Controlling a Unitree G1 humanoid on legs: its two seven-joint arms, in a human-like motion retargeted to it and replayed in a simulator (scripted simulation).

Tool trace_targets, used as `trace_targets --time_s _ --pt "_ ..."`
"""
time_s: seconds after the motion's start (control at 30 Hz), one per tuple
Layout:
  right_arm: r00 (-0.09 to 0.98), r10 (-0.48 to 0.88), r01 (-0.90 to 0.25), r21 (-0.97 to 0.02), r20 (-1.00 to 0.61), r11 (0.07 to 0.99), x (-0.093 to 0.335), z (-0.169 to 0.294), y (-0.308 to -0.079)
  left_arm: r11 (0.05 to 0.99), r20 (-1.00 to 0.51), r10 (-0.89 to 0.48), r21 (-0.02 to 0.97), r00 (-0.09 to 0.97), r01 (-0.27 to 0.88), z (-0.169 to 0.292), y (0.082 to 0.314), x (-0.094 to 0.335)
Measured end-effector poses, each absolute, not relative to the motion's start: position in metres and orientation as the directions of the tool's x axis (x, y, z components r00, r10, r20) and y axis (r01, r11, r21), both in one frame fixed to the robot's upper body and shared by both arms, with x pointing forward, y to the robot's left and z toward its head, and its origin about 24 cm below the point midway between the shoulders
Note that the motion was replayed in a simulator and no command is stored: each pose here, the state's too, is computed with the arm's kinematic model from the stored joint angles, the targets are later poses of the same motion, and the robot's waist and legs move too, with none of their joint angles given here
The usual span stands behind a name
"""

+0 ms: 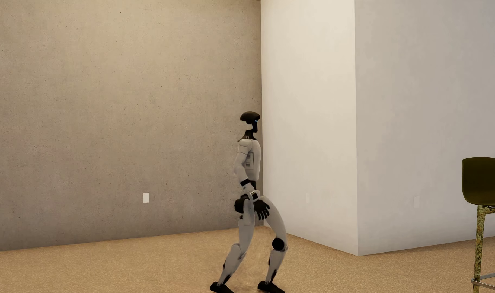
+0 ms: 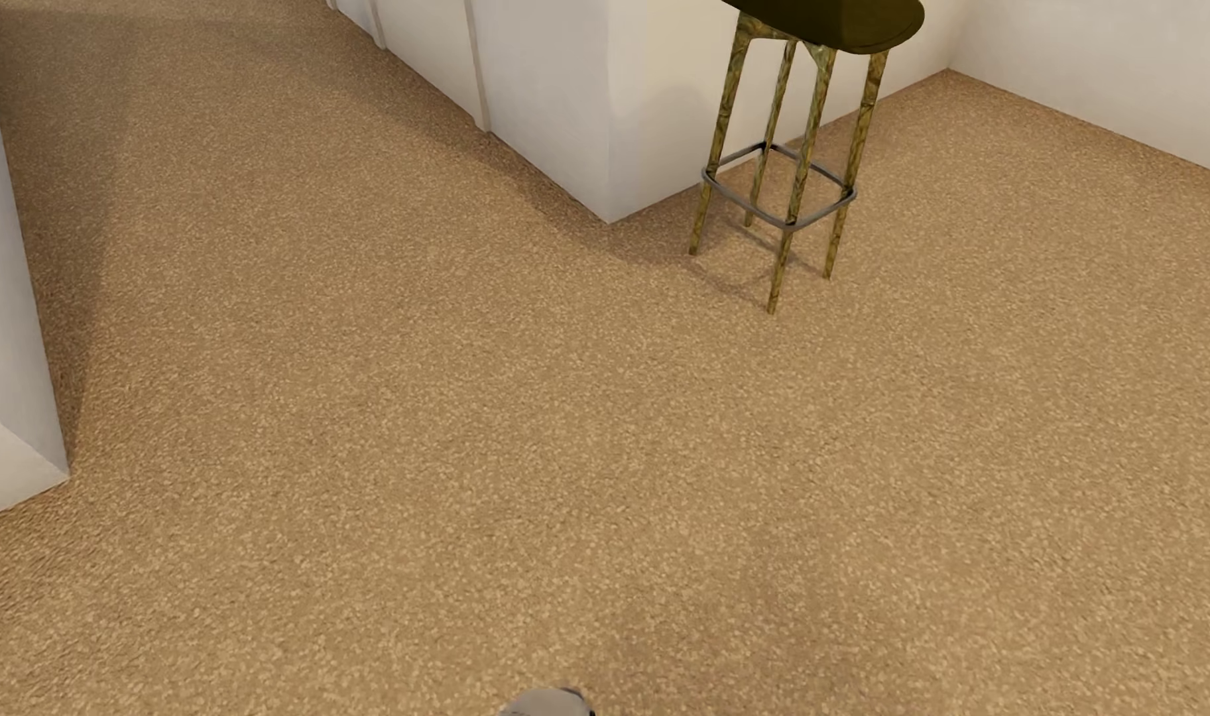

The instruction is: Walk around the corner

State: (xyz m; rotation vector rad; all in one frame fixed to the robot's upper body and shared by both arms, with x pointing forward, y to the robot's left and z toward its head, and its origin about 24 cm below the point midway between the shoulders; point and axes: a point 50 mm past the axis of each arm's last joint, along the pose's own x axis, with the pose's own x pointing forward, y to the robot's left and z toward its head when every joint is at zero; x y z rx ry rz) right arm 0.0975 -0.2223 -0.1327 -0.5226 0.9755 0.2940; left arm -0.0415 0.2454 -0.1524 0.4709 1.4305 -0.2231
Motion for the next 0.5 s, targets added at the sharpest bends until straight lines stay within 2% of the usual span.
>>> trace_targets --time_s 0.07,0.13,0.2,0.23,0.33,0.43,0.5 --pt "0.64 0.012 -0.42 -0.336 -0.768 0.843 0.135 -0.116 -0.223 0.888 -0.986 0.156 0.168 0.062 0.428 -0.15 0.252 -0.065" --pt "0.685 0.005 -0.382 -0.353 -0.729 0.854 0.15 -0.107 -0.225 0.89 -0.984 0.178 0.159 -0.004 0.426 -0.148 0.256 -0.084" --pt "0.625 -0.031 -0.353 -0.318 -0.78 0.88 0.128 -0.121 -0.227 0.893 -0.98 0.193 0.158 -0.041 0.422 -0.147 0.259 -0.092" --pt "0.546 -0.056 -0.361 -0.295 -0.836 0.885 0.104 -0.134 -0.23 0.886 -0.981 0.193 0.159 -0.034 0.435 -0.149 0.259 -0.086" --pt "0.333 -0.067 -0.505 -0.238 -0.94 0.83 0.045 -0.155 -0.234 0.877 -0.981 0.097 0.163 0.166 0.453 -0.157 0.235 -0.027" --pt "0.166 -0.07 -0.532 -0.149 -0.984 0.834 -0.017 -0.16 -0.23 0.889 -0.919 0.014 0.192 0.395 0.415 -0.149 0.214 0.039" --pt "0.109 -0.053 -0.521 -0.103 -0.993 0.847 -0.043 -0.159 -0.222 0.884 -0.854 -0.03 0.22 0.52 0.412 -0.137 0.205 0.077"
